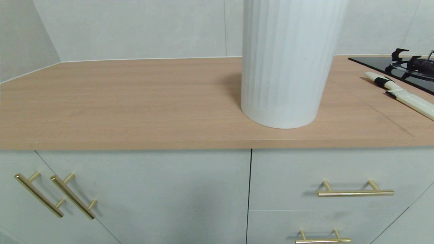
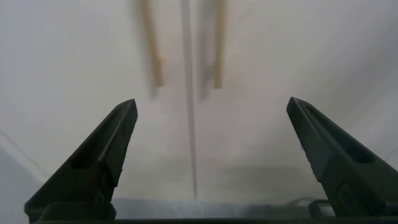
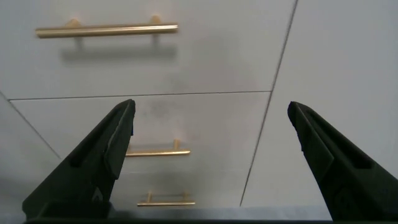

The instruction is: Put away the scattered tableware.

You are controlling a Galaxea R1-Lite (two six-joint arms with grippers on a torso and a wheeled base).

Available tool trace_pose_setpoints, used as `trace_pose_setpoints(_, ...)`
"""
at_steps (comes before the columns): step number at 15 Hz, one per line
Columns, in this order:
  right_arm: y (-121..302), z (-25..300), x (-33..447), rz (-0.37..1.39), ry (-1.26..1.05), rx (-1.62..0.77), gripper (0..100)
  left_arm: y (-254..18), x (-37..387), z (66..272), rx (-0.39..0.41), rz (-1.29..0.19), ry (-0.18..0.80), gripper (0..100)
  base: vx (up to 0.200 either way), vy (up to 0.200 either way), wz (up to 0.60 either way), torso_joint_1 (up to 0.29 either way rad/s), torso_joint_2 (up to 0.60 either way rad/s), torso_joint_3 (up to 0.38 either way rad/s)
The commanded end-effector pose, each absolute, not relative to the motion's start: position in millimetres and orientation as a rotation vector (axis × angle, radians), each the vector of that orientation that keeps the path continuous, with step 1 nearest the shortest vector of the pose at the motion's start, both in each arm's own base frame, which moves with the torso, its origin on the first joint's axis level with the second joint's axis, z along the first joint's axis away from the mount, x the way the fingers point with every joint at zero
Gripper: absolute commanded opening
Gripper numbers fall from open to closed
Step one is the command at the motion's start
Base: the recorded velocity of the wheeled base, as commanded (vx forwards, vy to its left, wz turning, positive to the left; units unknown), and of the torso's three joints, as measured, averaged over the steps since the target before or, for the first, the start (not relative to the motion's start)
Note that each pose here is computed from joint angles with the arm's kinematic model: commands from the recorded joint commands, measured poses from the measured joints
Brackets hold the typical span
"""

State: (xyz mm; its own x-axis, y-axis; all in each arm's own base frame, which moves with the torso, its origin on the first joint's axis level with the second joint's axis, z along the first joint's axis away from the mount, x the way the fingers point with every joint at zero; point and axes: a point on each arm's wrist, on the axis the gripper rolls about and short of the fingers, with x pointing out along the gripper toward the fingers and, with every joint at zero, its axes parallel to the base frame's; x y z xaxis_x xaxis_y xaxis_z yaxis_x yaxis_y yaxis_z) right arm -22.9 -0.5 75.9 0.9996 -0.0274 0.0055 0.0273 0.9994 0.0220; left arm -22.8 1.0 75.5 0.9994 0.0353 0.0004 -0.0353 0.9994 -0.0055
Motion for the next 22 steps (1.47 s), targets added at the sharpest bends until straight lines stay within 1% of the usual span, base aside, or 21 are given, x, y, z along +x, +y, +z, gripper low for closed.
trace_pose_setpoints(1,-0.5,76.0,-22.8,-0.028,-0.005,0.023,100,1.0,-22.8,75.5,-0.006,0.035,0.0,100,0.0,0.0,0.0,0.0,0.0,0.0)
trace_pose_setpoints(18,-0.5,76.0,-22.8,-0.029,-0.005,0.025,100,1.0,-22.8,75.5,-0.006,0.035,0.0,100,0.0,0.0,0.0,0.0,0.0,0.0)
trace_pose_setpoints(22,-0.5,76.0,-22.8,-0.029,-0.005,0.025,100,1.0,-22.8,75.5,-0.006,0.035,0.0,100,0.0,0.0,0.0,0.054,-0.21,-0.232)
